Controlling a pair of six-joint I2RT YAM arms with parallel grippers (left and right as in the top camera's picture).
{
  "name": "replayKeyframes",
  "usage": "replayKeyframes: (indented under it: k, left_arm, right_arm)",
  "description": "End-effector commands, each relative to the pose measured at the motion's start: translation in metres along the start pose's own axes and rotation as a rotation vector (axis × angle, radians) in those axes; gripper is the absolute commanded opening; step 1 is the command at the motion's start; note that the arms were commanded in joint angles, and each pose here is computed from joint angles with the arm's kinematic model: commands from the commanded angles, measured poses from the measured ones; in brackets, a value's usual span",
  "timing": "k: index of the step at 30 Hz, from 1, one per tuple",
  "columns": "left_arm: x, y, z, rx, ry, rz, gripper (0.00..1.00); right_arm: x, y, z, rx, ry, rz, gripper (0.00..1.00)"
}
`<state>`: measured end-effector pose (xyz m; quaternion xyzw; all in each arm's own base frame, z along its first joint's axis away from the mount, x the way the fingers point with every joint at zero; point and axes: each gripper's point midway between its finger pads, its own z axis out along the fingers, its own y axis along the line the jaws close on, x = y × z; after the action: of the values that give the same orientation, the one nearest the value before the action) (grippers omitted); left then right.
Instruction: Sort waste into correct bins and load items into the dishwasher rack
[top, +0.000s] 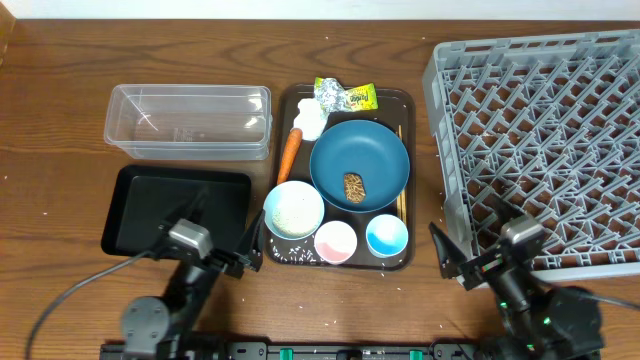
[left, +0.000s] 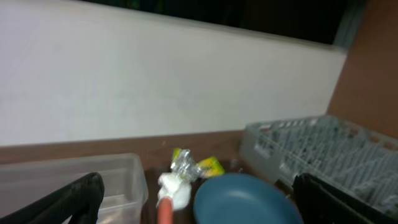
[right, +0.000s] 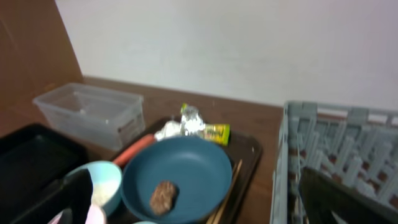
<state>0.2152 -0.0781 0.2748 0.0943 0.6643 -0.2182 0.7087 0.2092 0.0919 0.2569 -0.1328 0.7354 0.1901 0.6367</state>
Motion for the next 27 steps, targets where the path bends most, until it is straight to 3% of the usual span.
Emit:
replayKeyframes:
  k: [1, 7, 13, 19, 22, 27]
  left_arm:
    - [-0.037, -0.009, 0.007, 0.014, 0.060, -0.042, 0.98]
    - [-0.037, -0.008, 0.034, -0.011, 0.439, -0.199, 0.98]
    - [-0.004, -0.002, 0.050, -0.044, 0.760, -0.349, 0.98]
    - [0.021, -0.046, 0.062, 0.242, 0.911, -0.548, 0.98]
    - [0.050, -0.054, 0.058, 0.266, 1.025, -0.462, 0.98]
    - [0.103, -0.051, 0.039, 0.116, 1.264, -0.271, 0.98]
  right_arm:
    - [-0.017, -0.004, 0.008, 0.028, 0.102, 0.042, 0.99]
    - [-0.026, -0.011, 0.040, 0.054, 0.388, 0.105, 0.99]
    - [-0.024, -0.003, 0.081, -0.035, 0.518, 0.160, 0.99]
    - [0.006, 0.001, 0.096, -0.062, 0.639, 0.256, 0.99]
    - [0.019, -0.009, 0.096, 0.010, 0.686, 0.300, 0.99]
    - [0.039, -0.067, 0.068, 0.433, 0.731, 0.465, 0.99]
